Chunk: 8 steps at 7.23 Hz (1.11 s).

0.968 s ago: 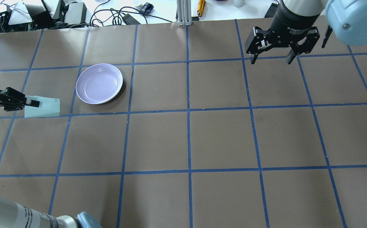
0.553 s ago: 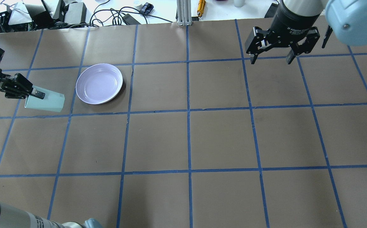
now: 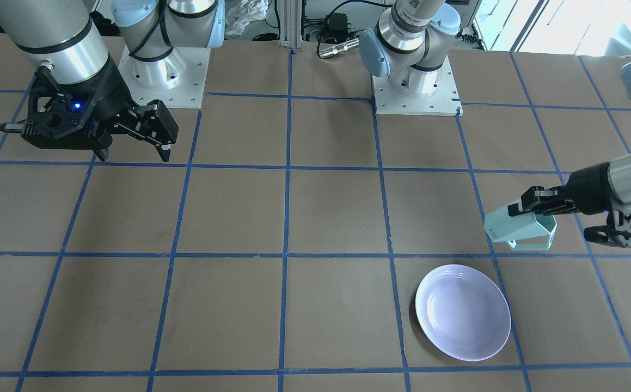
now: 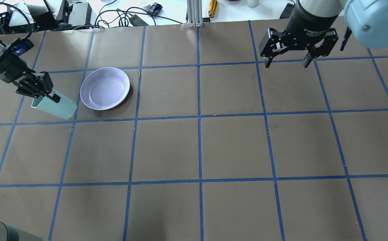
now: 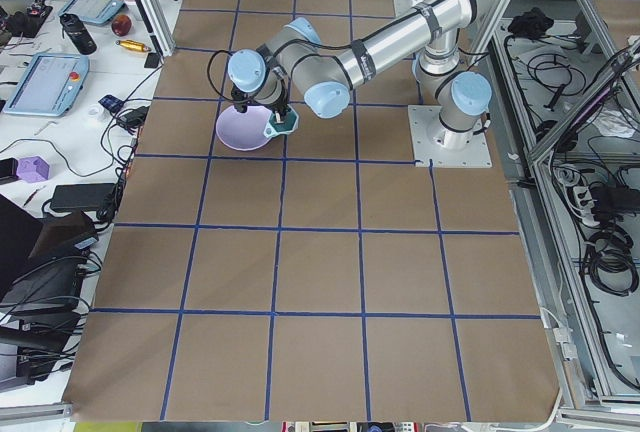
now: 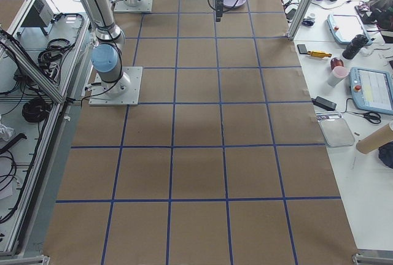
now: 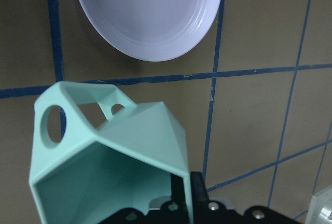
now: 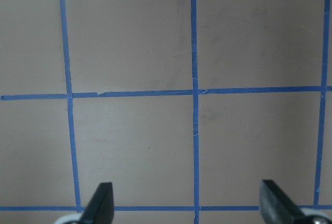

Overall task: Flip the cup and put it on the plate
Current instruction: 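Carry the upright cup with the left gripper onto the white plate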

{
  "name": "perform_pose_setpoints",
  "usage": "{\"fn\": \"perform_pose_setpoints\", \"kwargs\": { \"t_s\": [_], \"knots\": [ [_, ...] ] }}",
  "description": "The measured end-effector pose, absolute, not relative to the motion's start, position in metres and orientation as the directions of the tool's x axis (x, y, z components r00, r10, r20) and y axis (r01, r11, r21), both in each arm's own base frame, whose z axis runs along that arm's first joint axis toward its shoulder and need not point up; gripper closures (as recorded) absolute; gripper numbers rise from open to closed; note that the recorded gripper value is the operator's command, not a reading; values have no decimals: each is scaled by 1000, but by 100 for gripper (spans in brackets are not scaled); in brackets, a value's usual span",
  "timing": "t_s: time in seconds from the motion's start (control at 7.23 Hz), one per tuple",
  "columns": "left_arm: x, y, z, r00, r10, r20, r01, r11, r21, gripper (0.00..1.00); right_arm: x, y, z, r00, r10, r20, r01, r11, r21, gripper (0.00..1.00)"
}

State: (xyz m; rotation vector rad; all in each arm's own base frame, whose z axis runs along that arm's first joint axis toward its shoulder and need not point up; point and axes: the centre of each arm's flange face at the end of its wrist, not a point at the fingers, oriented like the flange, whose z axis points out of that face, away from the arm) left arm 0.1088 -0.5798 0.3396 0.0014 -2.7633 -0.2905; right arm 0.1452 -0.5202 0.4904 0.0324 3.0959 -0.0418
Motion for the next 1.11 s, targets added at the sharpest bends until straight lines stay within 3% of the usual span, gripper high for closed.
{"fn": "perform_pose_setpoints", "kwargs": {
  "t_s": [0.55, 1.11],
  "knots": [
    [31, -612, 333, -984, 107, 140, 127, 982, 142, 100, 145, -520, 490, -999, 21, -45, 22, 999, -27, 0],
    [-4, -635, 311, -915, 400, 56, 404, 911, 89, 100, 145, -520, 490, -999, 20, -45, 21, 999, -27, 0]
  ]
}}
